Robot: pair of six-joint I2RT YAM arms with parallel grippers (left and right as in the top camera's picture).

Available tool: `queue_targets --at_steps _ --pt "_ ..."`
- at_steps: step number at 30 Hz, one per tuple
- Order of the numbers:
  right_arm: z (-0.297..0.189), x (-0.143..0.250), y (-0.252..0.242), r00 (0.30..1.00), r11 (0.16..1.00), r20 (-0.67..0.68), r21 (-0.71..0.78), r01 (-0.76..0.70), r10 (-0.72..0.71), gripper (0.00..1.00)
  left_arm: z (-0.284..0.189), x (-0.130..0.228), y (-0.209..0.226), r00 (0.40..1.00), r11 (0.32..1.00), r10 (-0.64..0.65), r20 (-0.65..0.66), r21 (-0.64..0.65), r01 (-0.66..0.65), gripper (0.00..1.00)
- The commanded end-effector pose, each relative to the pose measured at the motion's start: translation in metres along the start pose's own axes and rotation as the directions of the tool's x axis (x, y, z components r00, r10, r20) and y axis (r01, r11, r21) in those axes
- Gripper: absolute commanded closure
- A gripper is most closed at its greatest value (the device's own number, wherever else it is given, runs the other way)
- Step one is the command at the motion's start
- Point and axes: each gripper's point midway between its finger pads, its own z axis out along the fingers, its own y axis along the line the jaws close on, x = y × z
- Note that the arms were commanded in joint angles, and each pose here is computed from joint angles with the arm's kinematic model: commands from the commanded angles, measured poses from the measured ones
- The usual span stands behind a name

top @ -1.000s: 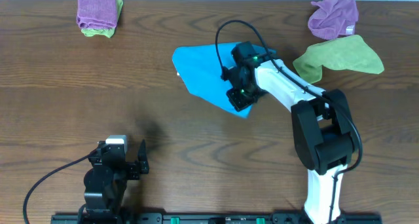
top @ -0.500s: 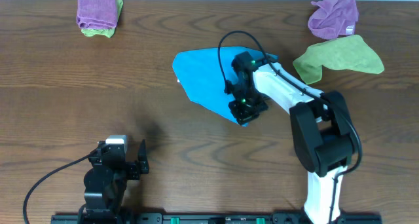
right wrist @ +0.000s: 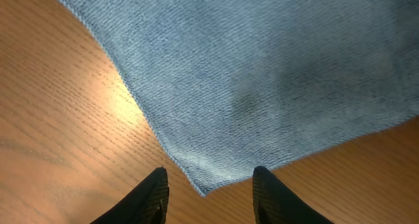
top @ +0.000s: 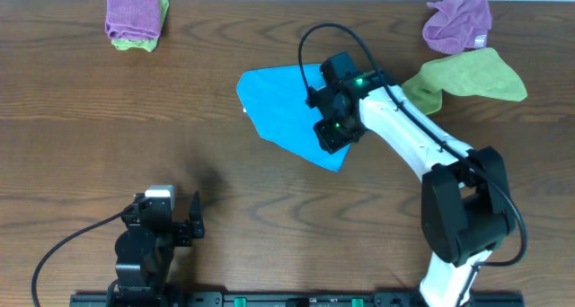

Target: Fold the cloth

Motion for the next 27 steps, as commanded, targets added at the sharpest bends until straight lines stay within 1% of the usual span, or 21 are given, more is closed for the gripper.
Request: queue_targets --at_steps 1,4,11,16,20,21,22,23,24,25,26,27 --pt "0.01 0.007 0.01 0.995 0.996 -0.029 -0.001 0.092 -0.092 0.55 0.002 0.004 0.003 1.0 1.0 -0.01 -0.004 -0.012 0.01 0.05" --pt "0.022 0.017 0.015 0.989 0.99 -0.056 0.014 0.138 -0.137 0.53 0.002 0.004 0.003 1.0 1.0 -0.01 -0.004 -0.012 0.01 0.05" --pt "0.035 0.031 0.008 0.986 0.988 -0.089 0.051 0.143 -0.138 0.5 0.002 0.004 0.003 1.0 1.0 -0.01 -0.004 -0.012 0.01 0.05" --pt "0.042 0.03 0.003 0.987 0.986 -0.075 0.083 0.147 -0.141 0.46 0.002 0.004 0.003 1.0 1.0 -0.01 -0.004 -0.012 0.01 0.05" --pt "0.048 0.034 0.002 0.987 0.985 -0.073 0.084 0.148 -0.142 0.46 0.002 0.004 0.003 1.0 1.0 -0.01 -0.004 -0.012 0.01 0.05" --pt "0.049 0.034 0.002 0.987 0.985 -0.072 0.084 0.148 -0.142 0.47 0.002 0.004 0.003 1.0 1.0 -0.01 -0.004 -0.012 0.01 0.05" --pt "0.05 0.034 0.002 0.987 0.985 -0.07 0.084 0.148 -0.142 0.5 0.002 0.004 0.003 1.0 1.0 -0.01 -0.004 -0.012 0.01 0.05" --pt "0.05 0.033 0.002 0.988 0.985 -0.065 0.086 0.148 -0.143 0.6 0.002 0.004 0.003 1.0 1.0 -0.01 -0.004 -0.012 0.01 0.05" --pt "0.051 0.031 0.002 0.988 0.985 -0.058 0.087 0.148 -0.143 0.73 0.002 0.004 0.003 1.0 1.0 -0.01 -0.004 -0.012 0.01 0.05" --pt "0.052 0.029 0.001 0.988 0.985 -0.05 0.089 0.148 -0.144 0.88 0.002 0.004 0.003 1.0 1.0 -0.01 -0.004 -0.012 0.01 0.05" --pt "0.052 0.028 0.001 0.989 0.985 -0.044 0.091 0.148 -0.144 0.98 0.002 0.004 0.003 1.0 1.0 -0.01 -0.004 -0.012 0.01 0.05" --pt "0.052 0.026 0.001 0.989 0.985 -0.038 0.092 0.144 -0.141 0.99 0.002 0.004 0.003 1.0 1.0 -0.01 -0.004 -0.012 0.01 0.05"
